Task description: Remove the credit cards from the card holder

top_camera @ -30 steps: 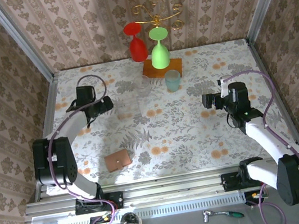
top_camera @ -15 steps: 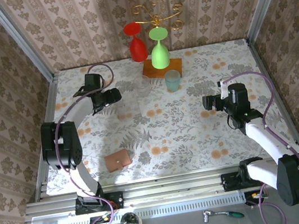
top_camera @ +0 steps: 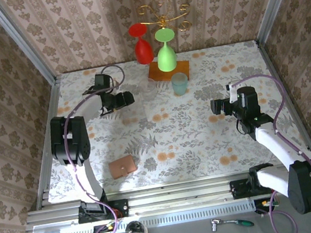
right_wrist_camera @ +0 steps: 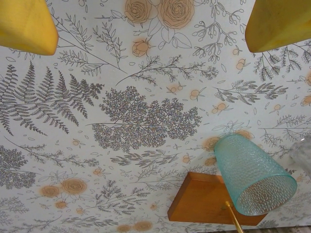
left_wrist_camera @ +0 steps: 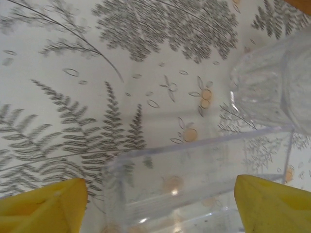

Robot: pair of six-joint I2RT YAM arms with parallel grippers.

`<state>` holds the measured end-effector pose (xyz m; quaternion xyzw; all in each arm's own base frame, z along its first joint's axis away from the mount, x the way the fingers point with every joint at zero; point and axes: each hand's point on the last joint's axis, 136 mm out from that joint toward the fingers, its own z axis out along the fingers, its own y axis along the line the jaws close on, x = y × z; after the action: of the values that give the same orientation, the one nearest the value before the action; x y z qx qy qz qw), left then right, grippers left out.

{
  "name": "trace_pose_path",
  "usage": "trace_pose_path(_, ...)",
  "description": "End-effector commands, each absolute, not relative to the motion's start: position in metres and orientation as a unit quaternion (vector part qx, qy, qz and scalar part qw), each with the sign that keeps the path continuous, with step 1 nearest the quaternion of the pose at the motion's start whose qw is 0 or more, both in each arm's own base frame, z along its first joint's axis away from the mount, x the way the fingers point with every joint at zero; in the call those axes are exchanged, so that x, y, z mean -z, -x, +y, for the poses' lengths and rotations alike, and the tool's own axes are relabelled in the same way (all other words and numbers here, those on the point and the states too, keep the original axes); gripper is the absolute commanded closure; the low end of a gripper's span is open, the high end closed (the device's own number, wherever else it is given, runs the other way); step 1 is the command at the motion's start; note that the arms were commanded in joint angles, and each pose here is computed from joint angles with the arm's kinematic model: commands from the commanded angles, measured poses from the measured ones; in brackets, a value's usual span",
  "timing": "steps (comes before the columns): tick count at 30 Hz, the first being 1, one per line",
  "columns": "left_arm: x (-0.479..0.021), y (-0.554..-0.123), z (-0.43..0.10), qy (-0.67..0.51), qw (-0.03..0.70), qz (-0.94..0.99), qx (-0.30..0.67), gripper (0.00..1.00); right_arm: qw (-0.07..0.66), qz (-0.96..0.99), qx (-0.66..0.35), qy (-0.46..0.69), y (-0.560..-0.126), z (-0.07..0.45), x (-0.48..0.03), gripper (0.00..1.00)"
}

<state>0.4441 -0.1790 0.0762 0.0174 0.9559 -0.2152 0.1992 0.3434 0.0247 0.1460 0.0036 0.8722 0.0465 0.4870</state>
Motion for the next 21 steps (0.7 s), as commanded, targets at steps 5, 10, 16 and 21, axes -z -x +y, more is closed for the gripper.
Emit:
trace_pose_path(5, -0.079, -0.428, -0.209, -0.086, 0.19, 0.95, 0.234, 0.19, 0.484, 0.874, -0.039, -0.004, -0.338, 0.023, -0.143, 0.0)
trace_pose_path(10, -0.079, -0.419, -0.219, -0.089, 0.186, 0.948, 0.243, 0.19, 0.483, 0.875, -0.04, -0.005, -0.337, 0.023, -0.141, 0.0)
trace_pose_path(16, -0.071, -0.404, -0.232, -0.057, 0.161, 0.953, 0.249, 0.16, 0.483, 0.875, -0.04, -0.005, -0.338, 0.023, -0.142, 0.0)
trace_pose_path(21, -0.07, -0.392, -0.249, -0.027, 0.137, 0.951, 0.274, 0.16, 0.478, 0.877, -0.039, -0.006, -0.338, 0.023, -0.139, 0.0)
